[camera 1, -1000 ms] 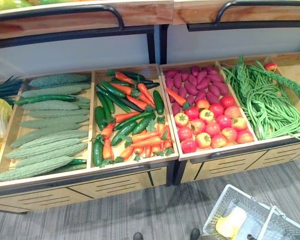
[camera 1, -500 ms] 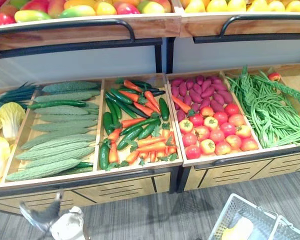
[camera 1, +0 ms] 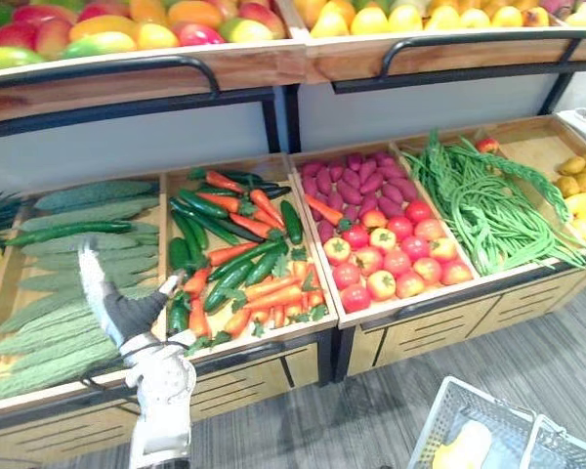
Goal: Pick vegetable in the basket
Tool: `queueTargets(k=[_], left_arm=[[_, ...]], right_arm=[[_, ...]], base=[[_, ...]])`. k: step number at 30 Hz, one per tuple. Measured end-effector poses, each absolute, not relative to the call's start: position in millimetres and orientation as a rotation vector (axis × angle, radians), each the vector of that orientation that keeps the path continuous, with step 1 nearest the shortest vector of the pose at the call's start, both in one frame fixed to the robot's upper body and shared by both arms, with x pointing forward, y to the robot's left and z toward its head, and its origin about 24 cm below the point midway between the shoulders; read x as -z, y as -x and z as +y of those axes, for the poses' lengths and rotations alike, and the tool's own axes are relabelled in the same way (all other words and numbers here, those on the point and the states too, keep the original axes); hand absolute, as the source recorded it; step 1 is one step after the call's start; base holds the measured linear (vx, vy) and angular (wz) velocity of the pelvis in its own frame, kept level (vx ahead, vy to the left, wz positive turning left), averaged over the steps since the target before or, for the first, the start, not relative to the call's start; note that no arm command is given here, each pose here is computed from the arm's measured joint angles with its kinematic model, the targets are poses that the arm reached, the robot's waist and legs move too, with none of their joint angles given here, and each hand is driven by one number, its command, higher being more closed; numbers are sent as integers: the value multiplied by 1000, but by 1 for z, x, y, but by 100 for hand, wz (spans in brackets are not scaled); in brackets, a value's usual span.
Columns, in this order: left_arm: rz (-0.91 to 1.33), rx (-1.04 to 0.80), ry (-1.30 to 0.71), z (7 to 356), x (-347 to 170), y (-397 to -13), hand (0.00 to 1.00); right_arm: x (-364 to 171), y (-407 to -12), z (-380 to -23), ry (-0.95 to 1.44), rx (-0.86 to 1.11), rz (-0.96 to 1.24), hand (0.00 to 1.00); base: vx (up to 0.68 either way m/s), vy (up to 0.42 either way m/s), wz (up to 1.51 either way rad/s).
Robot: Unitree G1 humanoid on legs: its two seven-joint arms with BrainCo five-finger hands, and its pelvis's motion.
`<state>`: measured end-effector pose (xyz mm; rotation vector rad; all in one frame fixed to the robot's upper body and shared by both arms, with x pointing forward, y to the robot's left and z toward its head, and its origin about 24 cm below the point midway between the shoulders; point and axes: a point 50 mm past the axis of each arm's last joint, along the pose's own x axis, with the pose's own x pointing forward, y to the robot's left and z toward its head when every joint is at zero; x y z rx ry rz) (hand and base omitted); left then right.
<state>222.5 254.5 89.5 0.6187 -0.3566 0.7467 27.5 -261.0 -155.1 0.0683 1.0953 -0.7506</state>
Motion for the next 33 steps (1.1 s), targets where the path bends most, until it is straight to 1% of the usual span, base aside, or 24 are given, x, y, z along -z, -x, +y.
queueTargets(k=[3, 7, 10, 13, 18, 28, 33], left_arm=[[-375, -638, -681, 249, -94, -237, 0], [-348, -431, -861, 245, -91, -257, 0], [-309, -309, -939, 241, -86, -272, 0], [-268, -220, -976, 236, -78, -280, 0], [-166, -151, -999, 234, -62, -292, 0], [-68, -70, -1057, 234, -53, -303, 0], [8, -49, -1115, 251, -46, -300, 0]], right_arm=[[155, -30, -262, -51, 731, 1095, 100], [151, -39, -265, -9, 692, 1058, 100], [147, -46, -270, 19, 673, 1031, 100], [146, -49, -270, 29, 654, 1021, 100], [142, -58, -272, 44, 636, 985, 100], [136, -75, -277, 70, 612, 936, 100], [135, -79, -277, 76, 603, 930, 100]], base=[[11, 3, -26], [2, -5, -22], [10, 0, -24], [26, -1, -6], [32, -14, 2], [-9, -9, 3], [-2, -10, 2]])
